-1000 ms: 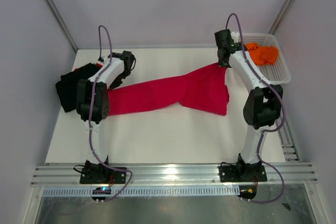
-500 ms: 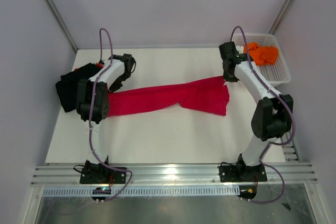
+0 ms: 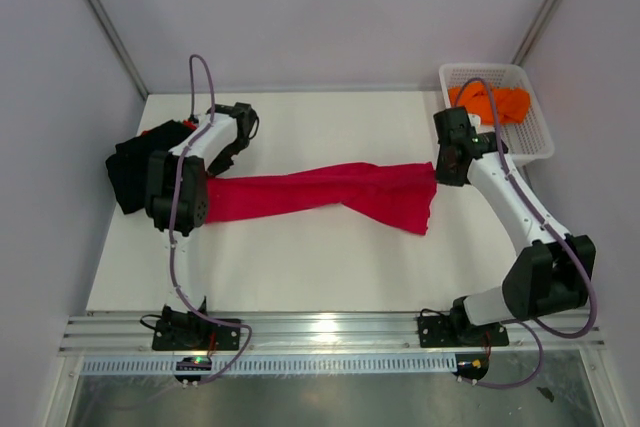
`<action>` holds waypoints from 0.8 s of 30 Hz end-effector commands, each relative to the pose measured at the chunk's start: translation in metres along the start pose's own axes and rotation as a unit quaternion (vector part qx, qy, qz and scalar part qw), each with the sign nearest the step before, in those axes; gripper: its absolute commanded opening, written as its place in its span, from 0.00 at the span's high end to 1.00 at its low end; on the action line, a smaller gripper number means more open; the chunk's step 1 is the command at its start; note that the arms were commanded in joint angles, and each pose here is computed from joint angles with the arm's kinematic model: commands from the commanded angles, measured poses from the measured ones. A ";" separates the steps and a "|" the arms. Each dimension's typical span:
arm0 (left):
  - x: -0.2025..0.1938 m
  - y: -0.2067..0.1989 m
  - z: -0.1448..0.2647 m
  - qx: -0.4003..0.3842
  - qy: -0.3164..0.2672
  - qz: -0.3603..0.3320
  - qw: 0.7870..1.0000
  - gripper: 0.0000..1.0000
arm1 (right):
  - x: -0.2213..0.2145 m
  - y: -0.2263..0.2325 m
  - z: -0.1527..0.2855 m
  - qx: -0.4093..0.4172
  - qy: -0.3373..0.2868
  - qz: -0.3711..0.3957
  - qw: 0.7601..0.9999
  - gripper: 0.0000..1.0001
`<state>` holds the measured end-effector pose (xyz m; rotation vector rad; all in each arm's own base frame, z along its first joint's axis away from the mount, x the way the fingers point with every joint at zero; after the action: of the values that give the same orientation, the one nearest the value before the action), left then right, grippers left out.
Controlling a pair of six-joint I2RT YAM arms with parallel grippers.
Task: Fold and stack the t-shirts
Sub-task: Fold the other side of the tshirt into a rectangle
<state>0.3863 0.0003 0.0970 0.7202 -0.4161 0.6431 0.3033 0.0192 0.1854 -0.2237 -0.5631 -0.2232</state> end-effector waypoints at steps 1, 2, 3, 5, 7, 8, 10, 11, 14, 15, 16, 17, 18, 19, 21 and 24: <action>0.008 0.012 0.001 0.012 -0.011 0.001 1.000 1.00 | 0.003 -0.009 0.027 0.018 -0.030 -0.039 0.999 0.97; 0.009 0.012 0.001 0.010 -0.011 0.002 1.000 1.00 | 0.005 -0.012 0.036 0.023 -0.041 -0.044 0.998 0.97; 0.009 0.011 0.001 0.010 -0.012 0.003 1.000 1.00 | 0.008 -0.012 0.042 0.027 -0.048 -0.047 0.997 0.97; 0.010 0.010 0.002 0.006 -0.009 0.005 1.000 1.00 | 0.009 -0.016 0.051 0.030 -0.054 -0.048 0.997 0.97; 0.009 0.007 0.001 0.005 -0.006 0.004 1.000 1.00 | 0.013 -0.019 0.060 0.031 -0.065 -0.053 0.996 0.97; 0.010 0.007 0.002 0.005 -0.006 0.004 1.000 1.00 | 0.013 -0.021 0.064 0.029 -0.066 -0.052 0.996 0.97; 0.010 0.006 0.001 0.006 -0.005 0.004 1.000 1.00 | 0.015 -0.023 0.071 0.033 -0.074 -0.055 0.995 0.97; 0.012 0.006 0.002 0.005 -0.006 0.005 1.000 1.00 | 0.015 -0.024 0.074 0.032 -0.074 -0.055 0.995 0.97; 0.015 0.005 0.004 0.005 -0.010 0.006 1.000 1.00 | 0.019 -0.028 0.085 0.035 -0.083 -0.058 0.994 0.97; 0.016 0.005 0.005 0.003 -0.009 0.009 1.000 1.00 | 0.024 -0.029 0.092 0.039 -0.093 -0.061 0.993 0.97; 0.016 0.003 0.005 0.002 -0.009 0.009 1.000 1.00 | 0.026 -0.030 0.096 0.039 -0.097 -0.062 0.993 0.97; 0.016 0.003 0.005 0.002 -0.009 0.008 1.000 1.00 | 0.026 -0.030 0.099 0.040 -0.096 -0.060 0.993 0.97; 0.017 0.002 0.005 0.001 -0.008 0.010 1.000 1.00 | 0.031 -0.032 0.106 0.044 -0.105 -0.062 0.992 0.97; 0.018 0.001 0.005 0.000 -0.007 0.011 1.000 1.00 | 0.030 -0.033 0.109 0.044 -0.103 -0.060 0.992 0.97; 0.016 0.000 0.004 0.001 -0.004 0.009 1.000 1.00 | 0.034 -0.034 0.117 0.050 -0.109 -0.062 0.991 0.97; 0.014 -0.002 0.003 0.002 0.000 0.008 1.000 1.00 | 0.031 -0.034 0.120 0.056 -0.104 -0.058 0.991 0.97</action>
<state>0.3941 -0.0052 0.1022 0.6863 -0.4155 0.6561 0.2705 0.0247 0.2869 -0.0785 -0.7506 -0.2653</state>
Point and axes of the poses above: each gripper's point midway between its finger pads, its own z axis back along the fingers, its own y axis along the line the jaws close on, x = y × z, the point moved 3 cm from there along z, back along the fingers, and after that the axes turned 2 degrees about z, right-handed, at the moved point
